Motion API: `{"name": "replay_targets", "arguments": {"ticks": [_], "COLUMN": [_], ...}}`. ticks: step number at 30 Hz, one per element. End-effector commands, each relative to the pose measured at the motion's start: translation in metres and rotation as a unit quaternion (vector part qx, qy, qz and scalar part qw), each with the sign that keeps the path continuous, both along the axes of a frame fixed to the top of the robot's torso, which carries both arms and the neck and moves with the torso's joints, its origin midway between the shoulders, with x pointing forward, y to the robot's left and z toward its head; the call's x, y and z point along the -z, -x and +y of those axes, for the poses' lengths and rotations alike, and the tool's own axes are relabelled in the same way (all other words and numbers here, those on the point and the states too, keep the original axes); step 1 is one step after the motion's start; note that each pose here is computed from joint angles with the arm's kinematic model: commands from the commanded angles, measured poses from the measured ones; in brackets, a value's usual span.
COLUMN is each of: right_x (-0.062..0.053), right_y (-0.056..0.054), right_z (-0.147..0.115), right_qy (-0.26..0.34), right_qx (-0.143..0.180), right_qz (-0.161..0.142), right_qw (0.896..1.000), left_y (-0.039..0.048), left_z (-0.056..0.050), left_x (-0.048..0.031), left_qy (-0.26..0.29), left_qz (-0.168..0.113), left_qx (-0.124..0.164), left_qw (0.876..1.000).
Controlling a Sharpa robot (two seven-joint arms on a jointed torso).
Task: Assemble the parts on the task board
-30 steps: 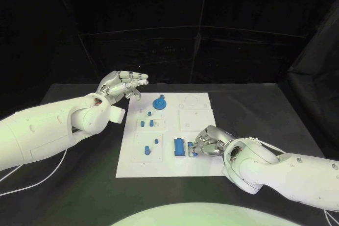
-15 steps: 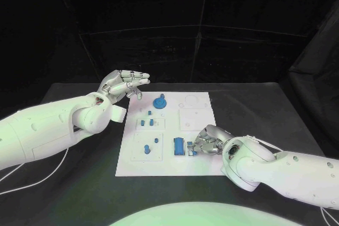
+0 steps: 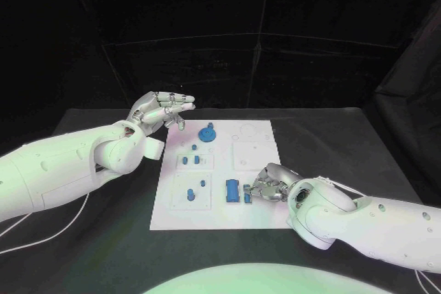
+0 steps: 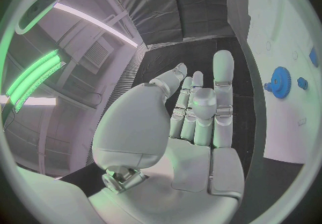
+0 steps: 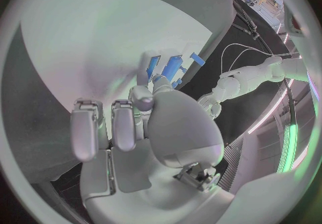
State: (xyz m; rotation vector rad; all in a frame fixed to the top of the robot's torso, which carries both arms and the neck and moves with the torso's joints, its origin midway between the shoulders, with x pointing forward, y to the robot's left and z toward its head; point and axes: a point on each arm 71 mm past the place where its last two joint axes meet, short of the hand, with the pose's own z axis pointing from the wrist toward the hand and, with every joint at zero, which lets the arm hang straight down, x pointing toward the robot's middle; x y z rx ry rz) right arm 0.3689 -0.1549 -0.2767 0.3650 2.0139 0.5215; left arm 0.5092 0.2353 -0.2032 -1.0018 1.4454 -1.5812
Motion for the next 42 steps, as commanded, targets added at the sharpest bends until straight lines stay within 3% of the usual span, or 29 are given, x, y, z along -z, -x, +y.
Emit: {"name": "replay_targets", "arguments": {"ticks": [1, 14, 21, 24, 27, 32, 36, 42], "right_x": [-0.001, -0.003, -0.008, -0.017, -0.029, -0.048, -0.052, -0.048], "right_y": [0.000, 0.000, -0.003, -0.017, -0.035, -0.069, -0.097, -0.132], "right_z": [0.001, -0.004, -0.018, -0.031, -0.042, -0.052, -0.058, -0.058], "right_qy": [0.008, 0.008, -0.042, -0.099, -0.176, -0.324, -0.396, -0.433], "right_qx": [-0.005, -0.005, 0.009, 0.029, 0.038, 0.048, 0.043, 0.031], "right_qz": [-0.004, -0.014, -0.028, -0.023, -0.029, -0.041, -0.071, -0.107], "right_qw": [1.000, 1.000, 0.999, 0.994, 0.983, 0.944, 0.915, 0.895], "left_y": [0.0000, 0.0000, -0.0003, -0.0005, -0.0014, -0.0047, -0.0105, -0.0194], "left_z": [-0.002, -0.001, 0.001, 0.002, 0.003, 0.008, 0.012, 0.013], "left_x": [-0.0015, -0.0013, -0.0013, -0.0012, -0.0008, -0.0007, 0.0013, 0.0099], "left_qy": [0.005, 0.005, 0.004, 0.006, 0.015, 0.028, 0.034, 0.052], "left_qz": [-0.002, -0.001, -0.002, 0.000, 0.005, 0.005, 0.011, 0.023], "left_qx": [0.006, 0.007, 0.003, 0.000, -0.006, -0.029, -0.050, -0.078], "left_qw": [1.000, 1.000, 1.000, 1.000, 1.000, 0.999, 0.998, 0.995]}}
